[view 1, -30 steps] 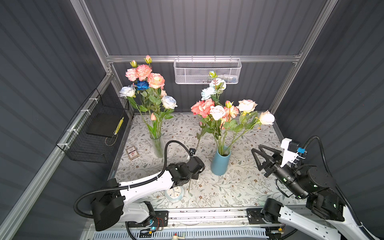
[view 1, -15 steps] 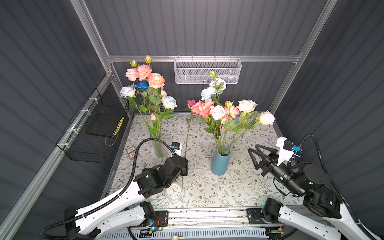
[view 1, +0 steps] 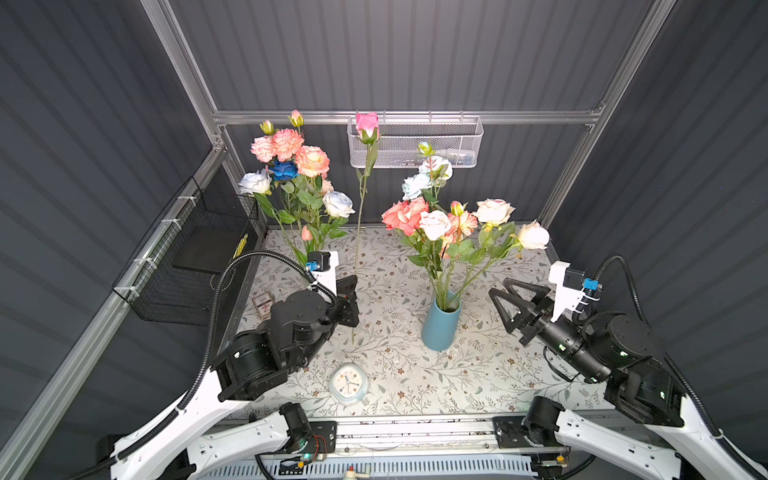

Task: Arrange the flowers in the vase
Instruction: 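Lift the pink rosebud upright with the left gripper while the right approaches, then pass the pink rosebud from the left gripper to the right gripper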

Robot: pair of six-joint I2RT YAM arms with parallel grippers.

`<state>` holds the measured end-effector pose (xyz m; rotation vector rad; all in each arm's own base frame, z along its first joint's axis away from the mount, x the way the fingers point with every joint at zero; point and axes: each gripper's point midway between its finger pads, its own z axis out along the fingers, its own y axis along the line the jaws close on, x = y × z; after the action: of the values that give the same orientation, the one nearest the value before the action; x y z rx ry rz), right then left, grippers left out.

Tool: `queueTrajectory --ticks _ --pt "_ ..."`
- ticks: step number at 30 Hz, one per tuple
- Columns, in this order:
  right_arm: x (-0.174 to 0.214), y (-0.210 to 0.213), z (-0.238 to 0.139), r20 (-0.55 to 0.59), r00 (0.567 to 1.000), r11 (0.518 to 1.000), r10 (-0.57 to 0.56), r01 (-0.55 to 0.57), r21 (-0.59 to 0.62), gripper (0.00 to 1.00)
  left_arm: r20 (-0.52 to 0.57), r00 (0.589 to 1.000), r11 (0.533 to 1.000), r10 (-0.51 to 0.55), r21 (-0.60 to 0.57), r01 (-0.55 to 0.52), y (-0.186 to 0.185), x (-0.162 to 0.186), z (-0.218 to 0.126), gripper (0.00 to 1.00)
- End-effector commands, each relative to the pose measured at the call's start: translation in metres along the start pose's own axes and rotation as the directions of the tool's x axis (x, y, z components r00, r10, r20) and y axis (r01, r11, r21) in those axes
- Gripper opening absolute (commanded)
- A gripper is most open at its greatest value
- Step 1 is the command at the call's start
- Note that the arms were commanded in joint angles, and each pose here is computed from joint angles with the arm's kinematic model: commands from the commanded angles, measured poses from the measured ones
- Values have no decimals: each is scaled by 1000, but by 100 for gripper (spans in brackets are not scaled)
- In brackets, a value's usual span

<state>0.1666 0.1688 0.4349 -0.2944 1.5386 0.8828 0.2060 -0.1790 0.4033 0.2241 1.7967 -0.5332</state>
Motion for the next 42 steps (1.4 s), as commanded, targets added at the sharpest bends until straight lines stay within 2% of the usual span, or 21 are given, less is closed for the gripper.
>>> queueTrajectory --ticks 1,4,8,10,16,19,25,27,30,33,35,37,42 --pt "-19 28 5 22 1000 992 -14 17 -125 63 69 997 980 29 193 -42 -31 -27 -19 0" --pt "-21 50 18 -6 1000 976 -21 19 -217 63 49 997 911 64 404 -78 -70 -23 -29 0" --pt "-27 72 34 -10 1000 951 -14 11 -309 63 59 996 816 73 570 -93 -95 -16 -46 0" --pt "-34 84 38 6 1000 934 -8 10 -357 64 87 993 742 73 661 -113 -107 -13 -64 0" --pt "-55 112 42 50 999 882 -5 28 -470 65 77 993 537 89 836 -113 -133 1 -100 0" --pt "-60 122 44 58 998 862 3 27 -506 65 54 993 473 103 876 -97 -142 8 -106 0" --pt "-68 136 37 85 996 822 19 33 -568 65 23 992 448 125 891 -77 -146 20 -103 0" --pt "-68 145 31 79 997 789 15 37 -613 65 11 991 450 132 890 -70 -147 23 -100 0" --pt "-70 148 29 81 997 781 17 37 -624 56 -5 989 445 146 893 -61 -149 28 -97 0" --pt "-70 149 28 79 997 779 19 35 -626 48 -23 989 472 147 880 -50 -148 31 -90 0" --pt "-68 147 28 72 997 784 21 28 -620 50 -23 991 483 135 874 -46 -146 30 -89 0" --pt "-64 141 28 67 997 802 26 19 -597 57 2 994 481 110 875 -55 -145 23 -94 0" --pt "-55 105 33 73 996 902 44 -8 -431 60 45 996 477 79 875 -78 -141 9 -105 0"
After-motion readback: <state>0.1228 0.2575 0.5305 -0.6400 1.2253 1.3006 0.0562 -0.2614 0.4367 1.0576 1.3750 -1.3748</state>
